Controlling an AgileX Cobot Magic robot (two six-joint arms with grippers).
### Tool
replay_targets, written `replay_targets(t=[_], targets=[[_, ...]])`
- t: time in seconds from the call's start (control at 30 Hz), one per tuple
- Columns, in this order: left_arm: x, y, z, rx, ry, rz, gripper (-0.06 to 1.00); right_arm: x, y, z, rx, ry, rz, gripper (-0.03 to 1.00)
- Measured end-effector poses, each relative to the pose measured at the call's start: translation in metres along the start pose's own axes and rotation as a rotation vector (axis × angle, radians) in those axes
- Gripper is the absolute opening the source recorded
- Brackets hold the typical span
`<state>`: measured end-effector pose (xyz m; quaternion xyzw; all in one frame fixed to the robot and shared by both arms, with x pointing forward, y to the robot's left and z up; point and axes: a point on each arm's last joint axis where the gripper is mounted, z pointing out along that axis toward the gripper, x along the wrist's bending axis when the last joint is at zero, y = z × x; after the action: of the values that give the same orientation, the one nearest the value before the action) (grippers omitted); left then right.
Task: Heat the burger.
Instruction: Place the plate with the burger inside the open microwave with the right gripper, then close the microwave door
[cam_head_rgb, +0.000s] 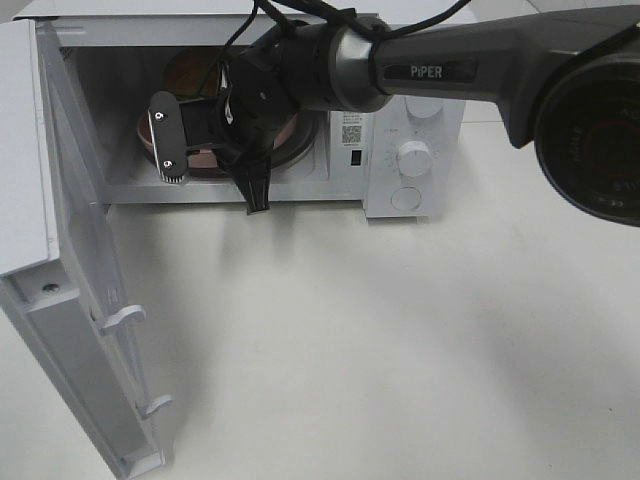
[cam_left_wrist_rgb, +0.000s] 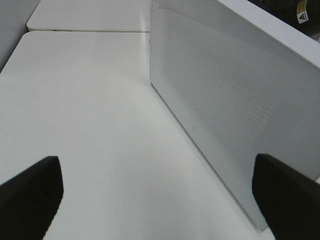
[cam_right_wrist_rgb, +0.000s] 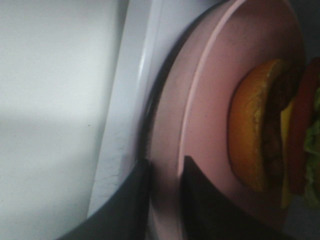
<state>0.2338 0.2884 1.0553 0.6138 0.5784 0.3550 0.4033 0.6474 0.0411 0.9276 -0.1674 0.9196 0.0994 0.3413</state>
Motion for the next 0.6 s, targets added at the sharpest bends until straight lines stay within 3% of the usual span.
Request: replay_targets(t=[0.27, 0.6], targets=[[0.0000, 0.0000, 0.0000, 0.000, 0.000, 0.000, 0.97, -0.0016, -0.0001, -0.0026, 0.002, 0.005, 0.008, 0.43], [0.0000, 0.0000, 0.0000, 0.000, 0.000, 0.000, 0.97, -0.0024, -0.0019, -0.0082, 0.022, 0.031, 0.012, 0.52]])
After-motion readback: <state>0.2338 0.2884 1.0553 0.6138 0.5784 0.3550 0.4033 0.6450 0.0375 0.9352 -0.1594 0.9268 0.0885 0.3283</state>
